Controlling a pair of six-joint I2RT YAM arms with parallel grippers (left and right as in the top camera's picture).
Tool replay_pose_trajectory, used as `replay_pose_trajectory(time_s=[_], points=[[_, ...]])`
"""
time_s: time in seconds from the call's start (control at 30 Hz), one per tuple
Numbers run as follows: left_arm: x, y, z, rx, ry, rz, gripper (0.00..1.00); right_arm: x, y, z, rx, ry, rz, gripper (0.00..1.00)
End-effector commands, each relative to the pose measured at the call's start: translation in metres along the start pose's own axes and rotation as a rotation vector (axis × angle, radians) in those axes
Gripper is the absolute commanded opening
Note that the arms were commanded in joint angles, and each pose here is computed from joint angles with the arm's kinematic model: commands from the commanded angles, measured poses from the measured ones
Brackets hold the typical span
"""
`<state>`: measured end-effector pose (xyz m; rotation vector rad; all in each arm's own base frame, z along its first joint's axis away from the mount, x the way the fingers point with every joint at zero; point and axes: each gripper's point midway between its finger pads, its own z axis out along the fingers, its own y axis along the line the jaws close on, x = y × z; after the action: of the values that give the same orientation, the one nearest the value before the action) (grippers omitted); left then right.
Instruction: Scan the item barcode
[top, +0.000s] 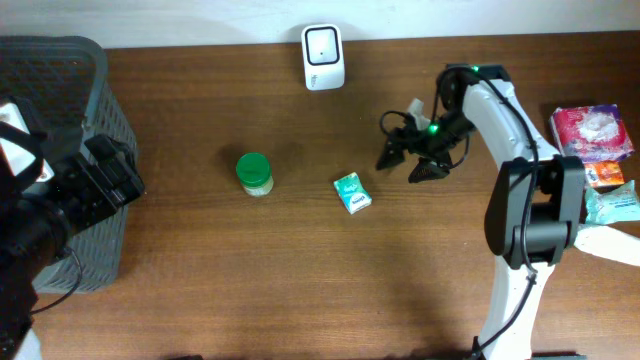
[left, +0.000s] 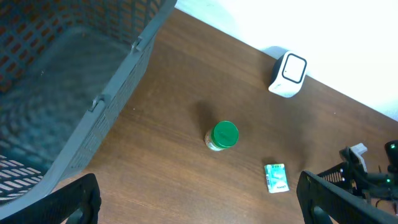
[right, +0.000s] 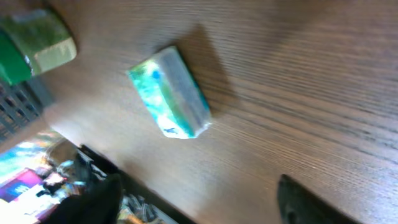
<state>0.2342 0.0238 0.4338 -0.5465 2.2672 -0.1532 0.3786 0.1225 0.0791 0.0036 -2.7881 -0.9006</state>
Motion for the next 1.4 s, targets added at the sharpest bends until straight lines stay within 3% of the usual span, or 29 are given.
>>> replay_pose_trajectory(time_s=[0.0, 0.07, 0.27, 0.43, 0.47, 0.5, 0.53, 0.7, 0.8, 0.93, 1.03, 1.13, 1.2, 1.37], points=[[0.000, 0.000, 0.000, 0.002, 0.002, -0.014, 0.99, 0.001, 0.007, 0.009, 0.127, 0.007, -0.172, 0.99], [0.000, 0.000, 0.000, 0.002, 0.002, -0.014, 0.99, 0.002, 0.007, 0.024, 0.176, 0.029, -0.205, 0.97], [0.000, 0.000, 0.000, 0.002, 0.002, -0.014, 0.99, -0.001, 0.010, 0.065, 0.186, 0.021, -0.282, 0.50], [0.000, 0.000, 0.000, 0.002, 0.002, -0.014, 0.99, 0.007, 0.008, 0.099, 0.046, 0.020, -0.287, 0.45], [0.000, 0.000, 0.000, 0.002, 0.002, -0.014, 0.99, 0.012, 0.007, 0.108, 0.009, 0.024, -0.286, 0.34], [0.000, 0.000, 0.000, 0.002, 0.001, -0.014, 0.99, 0.015, 0.006, 0.112, -0.011, 0.030, -0.281, 0.11], [0.000, 0.000, 0.000, 0.002, 0.002, -0.014, 0.99, 0.016, 0.008, 0.112, -0.017, 0.031, -0.279, 0.04], [0.000, 0.000, 0.000, 0.002, 0.002, -0.014, 0.99, -0.015, 0.046, 0.070, -0.022, -0.054, -0.303, 0.04], [0.000, 0.000, 0.000, 0.002, 0.002, -0.014, 0.99, -0.065, 0.095, 0.019, -0.043, -0.259, -0.332, 0.04], [0.000, 0.000, 0.000, 0.002, 0.002, -0.014, 0.99, -0.164, 0.127, -0.064, 0.094, -0.770, -0.400, 0.04], [0.000, 0.000, 0.000, 0.002, 0.002, -0.014, 0.99, -0.210, 0.120, -0.105, 0.354, -1.048, -0.511, 0.04], [0.000, 0.000, 0.000, 0.002, 0.002, -0.014, 0.99, -0.232, 0.125, -0.116, 0.631, -1.141, -0.744, 0.04], [0.000, 0.000, 0.000, 0.002, 0.002, -0.014, 0.99, -0.241, 0.126, -0.100, 0.791, -1.086, -0.960, 0.04], [0.000, 0.000, 0.000, 0.002, 0.002, -0.014, 0.99, -0.253, 0.137, -0.064, 0.916, -1.020, -1.206, 0.04]])
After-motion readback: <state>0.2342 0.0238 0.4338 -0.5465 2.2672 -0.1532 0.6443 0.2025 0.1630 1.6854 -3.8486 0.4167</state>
